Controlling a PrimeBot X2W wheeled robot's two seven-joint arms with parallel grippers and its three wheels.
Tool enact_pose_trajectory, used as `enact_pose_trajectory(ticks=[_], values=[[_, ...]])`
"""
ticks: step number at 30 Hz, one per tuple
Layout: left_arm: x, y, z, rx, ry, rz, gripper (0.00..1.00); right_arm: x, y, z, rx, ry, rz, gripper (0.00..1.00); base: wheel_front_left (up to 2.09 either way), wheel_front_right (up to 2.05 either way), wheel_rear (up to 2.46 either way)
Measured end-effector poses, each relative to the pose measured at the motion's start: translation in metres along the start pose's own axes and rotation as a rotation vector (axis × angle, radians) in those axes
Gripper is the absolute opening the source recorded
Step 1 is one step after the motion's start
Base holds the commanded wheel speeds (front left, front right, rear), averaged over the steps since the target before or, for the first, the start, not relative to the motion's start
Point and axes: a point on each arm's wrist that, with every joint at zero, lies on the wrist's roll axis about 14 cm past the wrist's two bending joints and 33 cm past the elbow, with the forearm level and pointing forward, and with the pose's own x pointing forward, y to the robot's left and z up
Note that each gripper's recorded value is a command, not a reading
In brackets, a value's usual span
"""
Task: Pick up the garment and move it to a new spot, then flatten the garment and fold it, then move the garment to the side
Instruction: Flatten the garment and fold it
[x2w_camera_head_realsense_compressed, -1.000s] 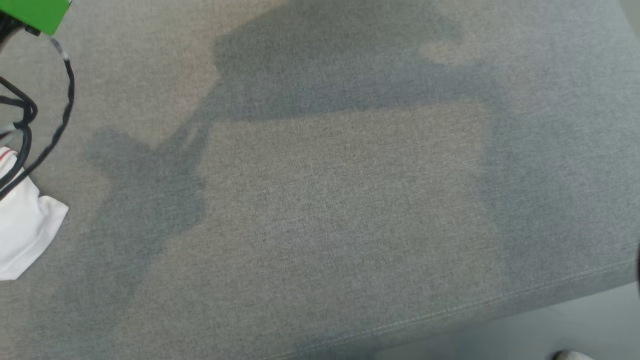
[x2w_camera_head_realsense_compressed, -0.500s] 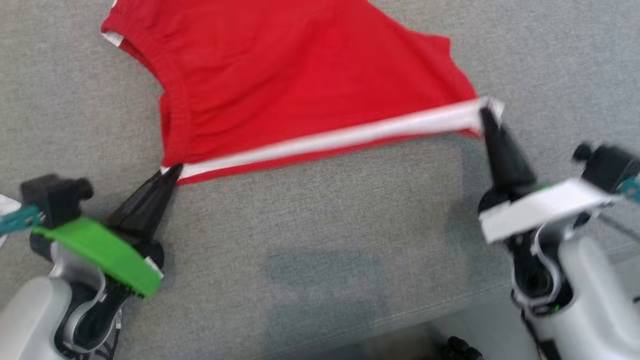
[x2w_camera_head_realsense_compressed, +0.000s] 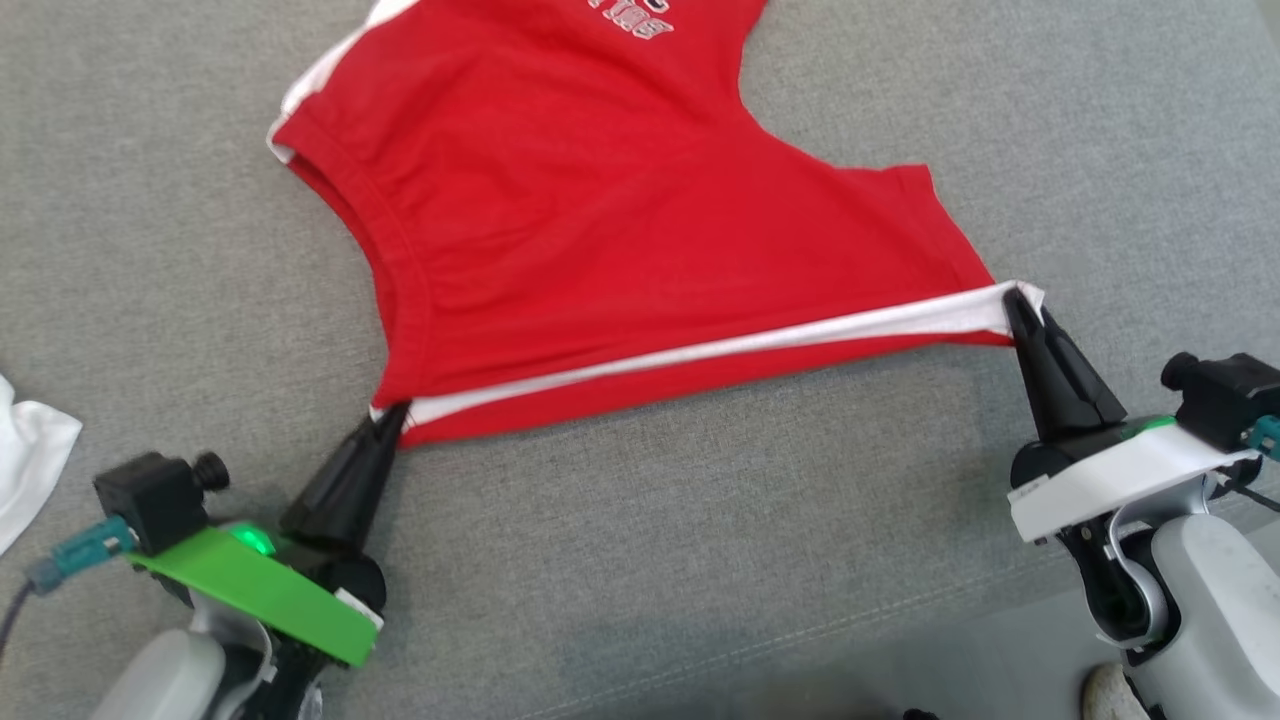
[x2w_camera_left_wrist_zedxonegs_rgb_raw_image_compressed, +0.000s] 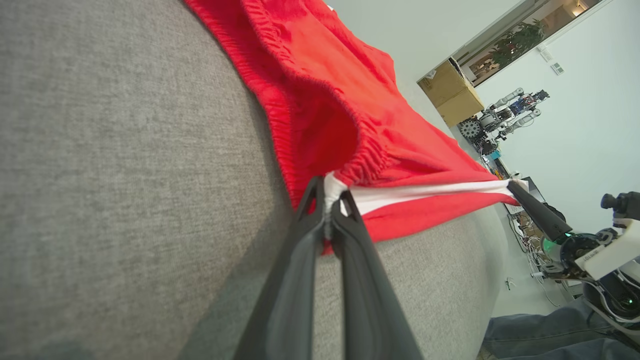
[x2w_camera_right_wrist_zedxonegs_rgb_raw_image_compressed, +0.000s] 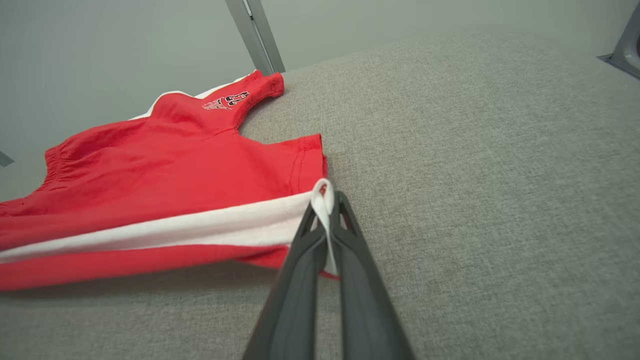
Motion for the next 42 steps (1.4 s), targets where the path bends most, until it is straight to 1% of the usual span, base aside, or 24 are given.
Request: enact_pose_trajectory(ticks=[2,4,8,11,12,13,14,16,17,18,19,20,21,22,24,25,26,28,33,38,42], values=[[-0.008,-0.002,-0.008,-0.004,0.015,0.01,0.0,-0.005,-0.002,-0.005,-0.059,0.023,0.012,0.0,0.0,0.0,0.0],[-0.015,-0.003,-0.015,-0.006,0.026,0.022,0.0,-0.01,-0.002,-0.014,-0.069,0.052,0.012,0.0,0.0,0.0,0.0],[-0.027,0.001,-0.025,-0.019,0.033,0.062,0.0,-0.023,0.001,-0.043,-0.118,0.143,0.029,0.0,0.0,0.0,0.0],[-0.033,0.001,-0.031,-0.032,0.034,0.084,0.0,-0.027,0.007,-0.057,-0.134,0.182,0.048,0.0,0.0,0.0,0.0],[-0.035,0.001,-0.031,-0.046,0.029,0.093,0.09,-0.028,0.01,-0.06,-0.139,0.191,0.06,0.0,0.0,0.0,0.0],[-0.036,0.0,-0.031,-0.059,0.02,0.1,0.13,-0.027,0.015,-0.062,-0.138,0.195,0.072,0.0,0.0,0.0,0.0],[-0.038,-0.001,-0.031,-0.065,0.014,0.104,0.19,-0.027,0.02,-0.063,-0.137,0.195,0.085,0.04,0.0,0.0,0.0],[-0.04,-0.003,-0.032,-0.08,0.004,0.113,0.31,-0.026,0.031,-0.064,-0.137,0.192,0.113,0.1,0.0,0.0,0.0],[-0.041,-0.004,-0.032,-0.092,-0.003,0.114,0.45,-0.026,0.037,-0.065,-0.145,0.192,0.131,0.19,0.0,0.0,0.0],[-0.042,-0.006,-0.033,-0.1,-0.003,0.115,0.48,-0.025,0.042,-0.066,-0.154,0.189,0.15,0.22,0.0,0.0,0.0],[-0.043,-0.007,-0.034,-0.103,-0.003,0.117,0.68,-0.025,0.047,-0.066,-0.161,0.184,0.166,0.28,0.0,0.0,0.0],[-0.043,-0.008,-0.036,-0.111,-0.004,0.119,0.79,-0.024,0.052,-0.066,-0.171,0.183,0.184,0.31,0.0,0.0,0.0],[-0.043,-0.011,-0.037,-0.117,-0.004,0.117,0.97,-0.022,0.057,-0.065,-0.18,0.177,0.202,0.36,0.0,0.0,0.0],[-0.043,-0.014,-0.039,-0.117,0.001,0.109,1.0,-0.021,0.062,-0.063,-0.187,0.169,0.218,0.44,0.0,0.0,0.0],[-0.039,-0.023,-0.045,-0.12,0.03,0.088,1.0,-0.018,0.071,-0.06,-0.199,0.156,0.247,0.49,0.0,0.0,0.0],[-0.037,-0.026,-0.049,-0.119,0.042,0.08,1.0,-0.018,0.075,-0.06,-0.207,0.155,0.257,0.59,0.0,0.0,0.0],[-0.036,-0.029,-0.05,-0.112,0.051,0.071,1.0,-0.019,0.078,-0.061,-0.22,0.156,0.27,0.76,0.0,0.0,0.0],[-0.038,-0.028,-0.052,-0.105,0.06,0.076,1.0,-0.021,0.078,-0.061,-0.23,0.156,0.274,0.84,0.0,0.0,0.0],[-0.041,-0.025,-0.053,-0.089,0.069,0.085,1.0,-0.023,0.074,-0.06,-0.253,0.154,0.275,1.0,0.0,0.0,0.0],[-0.047,-0.012,-0.046,-0.05,0.068,0.109,1.0,-0.03,0.064,-0.06,-0.274,0.16,0.253,1.0,0.0,0.0,0.0],[-0.051,-0.01,-0.045,-0.028,0.077,0.109,1.0,-0.031,0.048,-0.052,-0.302,0.145,0.216,1.0,0.0,0.0,0.0]])
